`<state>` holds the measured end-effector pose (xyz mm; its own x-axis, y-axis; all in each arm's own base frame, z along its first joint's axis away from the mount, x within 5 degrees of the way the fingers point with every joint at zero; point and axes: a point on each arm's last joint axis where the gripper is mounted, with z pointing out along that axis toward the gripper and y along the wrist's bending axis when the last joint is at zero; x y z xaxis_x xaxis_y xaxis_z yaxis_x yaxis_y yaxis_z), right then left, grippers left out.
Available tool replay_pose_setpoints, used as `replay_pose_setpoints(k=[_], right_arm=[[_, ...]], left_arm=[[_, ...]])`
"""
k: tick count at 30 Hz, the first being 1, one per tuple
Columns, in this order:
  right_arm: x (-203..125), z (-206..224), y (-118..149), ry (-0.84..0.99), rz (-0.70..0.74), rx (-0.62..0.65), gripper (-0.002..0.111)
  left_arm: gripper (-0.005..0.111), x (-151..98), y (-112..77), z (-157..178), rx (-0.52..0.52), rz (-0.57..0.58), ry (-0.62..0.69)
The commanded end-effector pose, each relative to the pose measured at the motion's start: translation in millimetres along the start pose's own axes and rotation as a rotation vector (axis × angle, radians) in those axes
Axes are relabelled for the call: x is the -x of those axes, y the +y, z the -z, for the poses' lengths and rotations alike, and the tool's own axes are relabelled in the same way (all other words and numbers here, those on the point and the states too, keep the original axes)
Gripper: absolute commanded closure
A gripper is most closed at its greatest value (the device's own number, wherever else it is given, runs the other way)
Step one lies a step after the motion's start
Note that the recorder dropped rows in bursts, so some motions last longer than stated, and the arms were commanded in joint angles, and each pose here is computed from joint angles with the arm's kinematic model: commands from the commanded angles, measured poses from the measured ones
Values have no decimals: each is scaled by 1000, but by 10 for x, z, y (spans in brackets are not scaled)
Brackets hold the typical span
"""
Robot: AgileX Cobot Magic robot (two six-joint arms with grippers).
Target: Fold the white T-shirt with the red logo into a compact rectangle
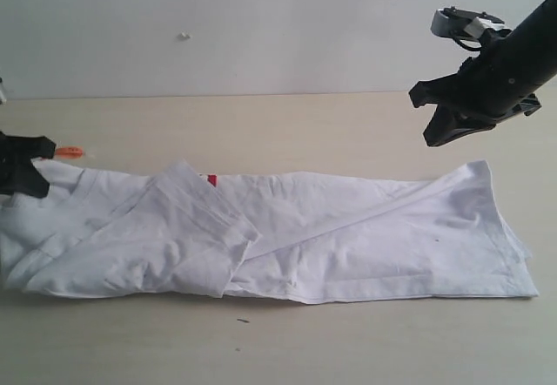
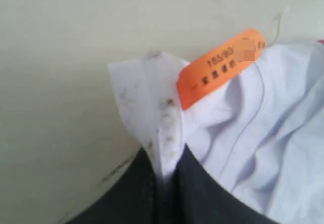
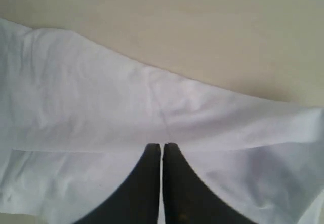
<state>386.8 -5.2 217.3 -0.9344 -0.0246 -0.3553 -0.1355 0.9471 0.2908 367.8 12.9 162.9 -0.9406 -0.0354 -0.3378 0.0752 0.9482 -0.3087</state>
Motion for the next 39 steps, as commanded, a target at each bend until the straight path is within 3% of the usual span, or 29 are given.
replay_pose_setpoints(k=[1,7,16,18,21,25,27,31,32,34,35,37,39], right_arm=[[21,17,37,-26,-12,24,106],[74,87,125,-24,4,100,106],[120,163,186,-14,13,146,106],[120,164,195,-14,7,156,106],[123,203,225,-19,2,174,106],[138,377,295,-70,22,175,106],[142,594,372,-130,46,164,106],[112,944,505,-218,85,151,106],[104,988,524,-227,90,151,106],[87,1077,560,-247,101,149,105],[78,1114,575,-255,105,149,105],[74,1138,585,-260,108,148,105],[72,1146,588,-262,109,148,105]], left_arm=[[107,118,-201,200,-31,-37,-18],[107,176,-572,279,-21,-61,4],[107,255,-1474,537,-123,-123,-28],[107,261,-1700,574,-162,-128,-31],[107,216,-2250,475,-259,-145,-51],[107,135,-2686,329,-344,-171,-88],[107,108,-3072,287,-440,-168,-135],[105,-24,-3570,120,-532,-214,-100],[102,-42,-3614,77,-533,-227,-95],[77,-74,-3672,-23,-535,-238,-66],[56,-94,-3676,-61,-532,-243,-43],[34,-115,-3670,-62,-527,-256,-21],[28,-114,-3672,-31,-525,-301,-7]])
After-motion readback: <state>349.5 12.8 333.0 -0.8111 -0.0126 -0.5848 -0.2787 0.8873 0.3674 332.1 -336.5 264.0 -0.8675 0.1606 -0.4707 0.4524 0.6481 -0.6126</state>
